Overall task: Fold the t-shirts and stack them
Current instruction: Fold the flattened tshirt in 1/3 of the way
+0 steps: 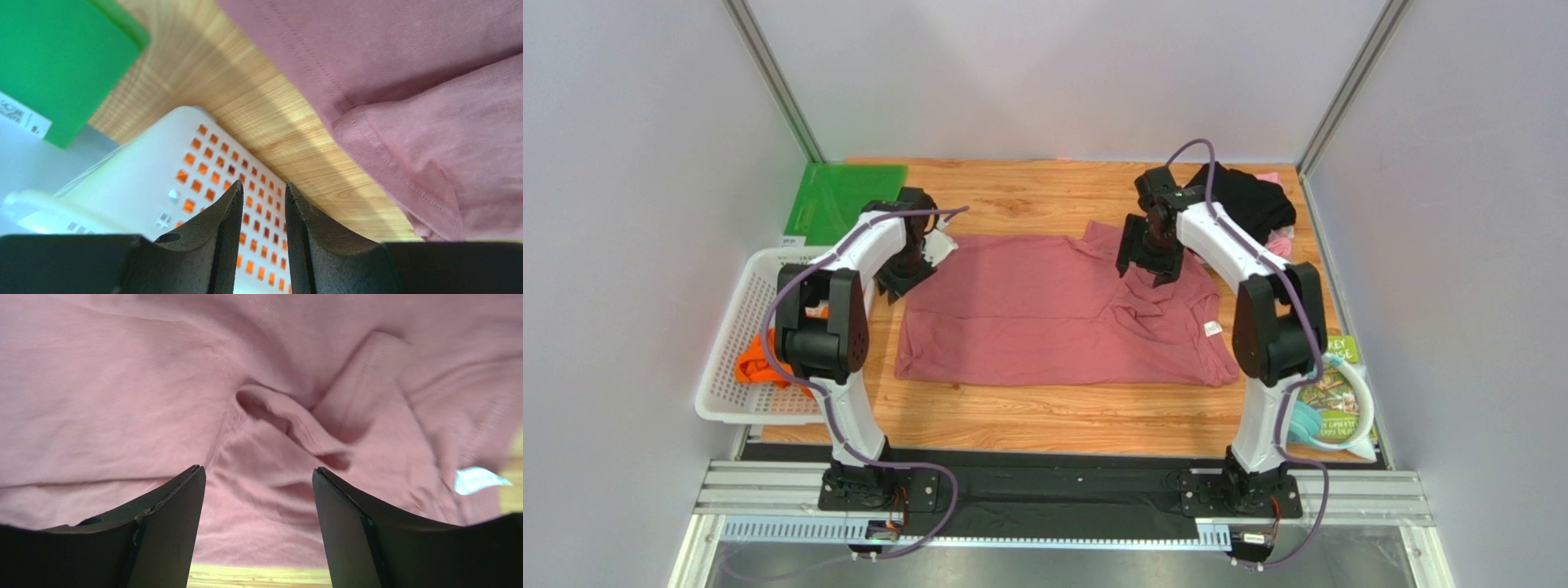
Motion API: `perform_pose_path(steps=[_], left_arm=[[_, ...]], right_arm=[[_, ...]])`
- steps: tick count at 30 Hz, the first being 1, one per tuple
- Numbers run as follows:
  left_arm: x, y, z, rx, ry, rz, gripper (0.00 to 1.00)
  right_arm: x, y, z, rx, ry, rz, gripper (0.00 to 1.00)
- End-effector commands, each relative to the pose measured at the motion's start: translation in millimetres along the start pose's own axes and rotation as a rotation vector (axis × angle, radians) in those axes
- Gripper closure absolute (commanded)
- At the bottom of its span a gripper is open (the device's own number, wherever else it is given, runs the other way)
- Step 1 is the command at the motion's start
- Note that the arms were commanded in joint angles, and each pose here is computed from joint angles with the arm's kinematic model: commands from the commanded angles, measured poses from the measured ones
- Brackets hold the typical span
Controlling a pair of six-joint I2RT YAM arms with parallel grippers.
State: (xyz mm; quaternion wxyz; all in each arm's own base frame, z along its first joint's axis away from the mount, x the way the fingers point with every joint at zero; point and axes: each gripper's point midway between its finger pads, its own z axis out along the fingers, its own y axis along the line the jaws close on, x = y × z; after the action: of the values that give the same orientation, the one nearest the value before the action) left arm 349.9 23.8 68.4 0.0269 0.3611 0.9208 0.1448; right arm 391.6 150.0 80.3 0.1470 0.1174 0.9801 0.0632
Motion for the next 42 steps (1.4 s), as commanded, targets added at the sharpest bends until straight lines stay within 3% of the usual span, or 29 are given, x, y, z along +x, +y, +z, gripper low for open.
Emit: perform_pose_path(steps=[1, 4, 7, 11, 17, 27, 37, 42], left_arm=[[-7, 26, -42, -0.088, -0.052, -0.036, 0.61], [-21, -3, -73, -0.031, -0.134, -0.006, 0.62], [-41, -67, -97, 0.204, -0.256, 0.038, 0.62], [-36, -111, -88, 0.355, -0.214, 0.086, 0.64], [-5, -141, -57, 0.445, -0.116, 0.137, 0.66], [34, -147, -9, 0.415, 0.013, 0.162, 0.68], [88, -87, 22, 0.299, 0.116, 0.067, 0.71], [98, -63, 11, 0.250, 0.112, 0.029, 0.72]], right_arm=[[-19, -11, -58, 0.011, -0.174, -0.014, 0.30], [-10, -23, -66, 0.036, -0.192, -0.001, 0.30], [16, -30, -62, 0.016, -0.154, 0.041, 0.32], [57, -37, -45, -0.010, -0.064, 0.093, 0.32], [106, -42, -17, -0.045, 0.077, 0.169, 0.33], [129, -57, 12, 0.030, 0.158, 0.188, 0.34], [132, -65, 15, 0.055, 0.162, 0.175, 0.36], [134, -69, 16, 0.065, 0.159, 0.172, 0.36]])
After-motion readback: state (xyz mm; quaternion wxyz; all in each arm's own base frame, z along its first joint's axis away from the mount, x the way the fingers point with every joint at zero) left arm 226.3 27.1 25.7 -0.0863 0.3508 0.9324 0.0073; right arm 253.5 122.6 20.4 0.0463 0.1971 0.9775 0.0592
